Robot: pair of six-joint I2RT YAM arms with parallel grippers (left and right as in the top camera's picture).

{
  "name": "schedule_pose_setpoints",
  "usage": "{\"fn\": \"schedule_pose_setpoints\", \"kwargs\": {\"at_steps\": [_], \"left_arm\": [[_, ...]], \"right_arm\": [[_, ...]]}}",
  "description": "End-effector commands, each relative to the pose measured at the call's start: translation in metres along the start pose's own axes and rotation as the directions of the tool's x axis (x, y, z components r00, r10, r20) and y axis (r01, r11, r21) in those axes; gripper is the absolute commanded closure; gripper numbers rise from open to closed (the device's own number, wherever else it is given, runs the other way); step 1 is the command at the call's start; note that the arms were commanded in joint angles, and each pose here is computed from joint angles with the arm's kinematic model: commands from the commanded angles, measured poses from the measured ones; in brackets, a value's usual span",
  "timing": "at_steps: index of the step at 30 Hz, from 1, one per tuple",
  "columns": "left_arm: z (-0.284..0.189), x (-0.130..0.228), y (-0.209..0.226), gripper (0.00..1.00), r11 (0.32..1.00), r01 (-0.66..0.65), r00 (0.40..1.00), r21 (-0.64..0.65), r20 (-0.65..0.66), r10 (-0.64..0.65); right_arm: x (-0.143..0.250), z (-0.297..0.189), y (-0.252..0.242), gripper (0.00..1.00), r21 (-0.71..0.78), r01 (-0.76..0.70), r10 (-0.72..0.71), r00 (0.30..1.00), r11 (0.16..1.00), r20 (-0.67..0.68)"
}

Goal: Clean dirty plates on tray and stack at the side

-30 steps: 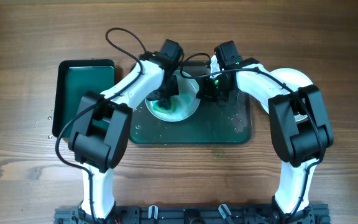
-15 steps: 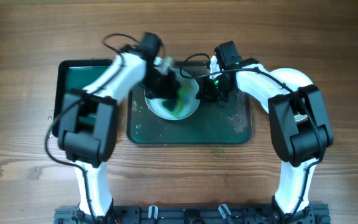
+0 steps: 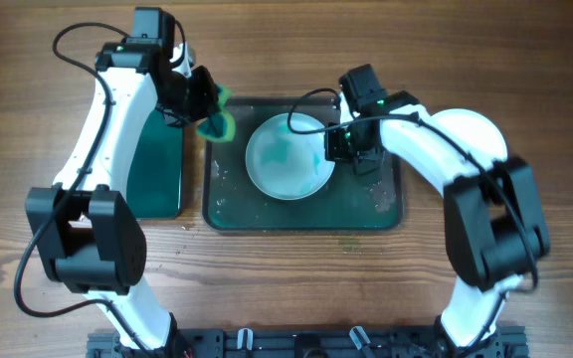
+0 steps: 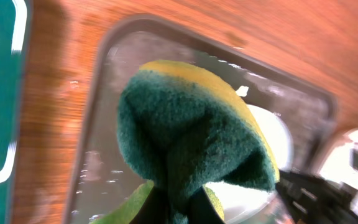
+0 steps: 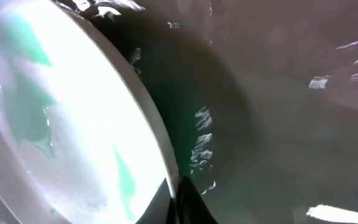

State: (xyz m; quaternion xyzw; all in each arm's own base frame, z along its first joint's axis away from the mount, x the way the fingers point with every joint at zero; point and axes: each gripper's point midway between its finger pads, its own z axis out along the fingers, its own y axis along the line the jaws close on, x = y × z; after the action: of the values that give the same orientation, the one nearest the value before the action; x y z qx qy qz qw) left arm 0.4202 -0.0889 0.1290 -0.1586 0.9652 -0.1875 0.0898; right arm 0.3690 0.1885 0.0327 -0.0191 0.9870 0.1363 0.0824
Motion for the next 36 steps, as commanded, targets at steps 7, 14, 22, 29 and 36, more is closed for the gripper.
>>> {"fn": "schedule_pose_setpoints", "kwargs": {"at_steps": [7,14,22,29,36], "left_arm": [[0.001,-0.008,0.019,0.96,0.970,0.018,0.993,-0.244,0.119,0.011],[0.003,-0.006,0.011,0.96,0.971,-0.002,0.992,-0.240,0.119,0.032],[0.004,-0.003,0.012,0.96,0.969,-0.002,0.993,-0.246,0.110,0.030],[0.004,-0.003,0.012,0.96,0.969,-0.002,0.993,-0.245,0.110,0.030],[0.004,-0.003,0.012,0.96,0.969,-0.002,0.994,-0.245,0.109,0.030]], "right_arm": [[-0.019,-0.116,-0.006,0.96,0.561,0.042,-0.282,0.894,0.827,0.349],[-0.015,-0.177,0.013,0.96,0.705,-0.042,-0.427,0.770,0.708,0.475],[-0.005,-0.241,0.027,0.96,0.856,-0.198,-0.621,0.613,0.477,0.488],[0.003,-0.267,0.041,0.96,0.894,-0.256,-0.707,0.548,0.368,0.448],[0.002,-0.255,0.041,0.96,0.885,-0.213,-0.687,0.566,0.413,0.456]]}}
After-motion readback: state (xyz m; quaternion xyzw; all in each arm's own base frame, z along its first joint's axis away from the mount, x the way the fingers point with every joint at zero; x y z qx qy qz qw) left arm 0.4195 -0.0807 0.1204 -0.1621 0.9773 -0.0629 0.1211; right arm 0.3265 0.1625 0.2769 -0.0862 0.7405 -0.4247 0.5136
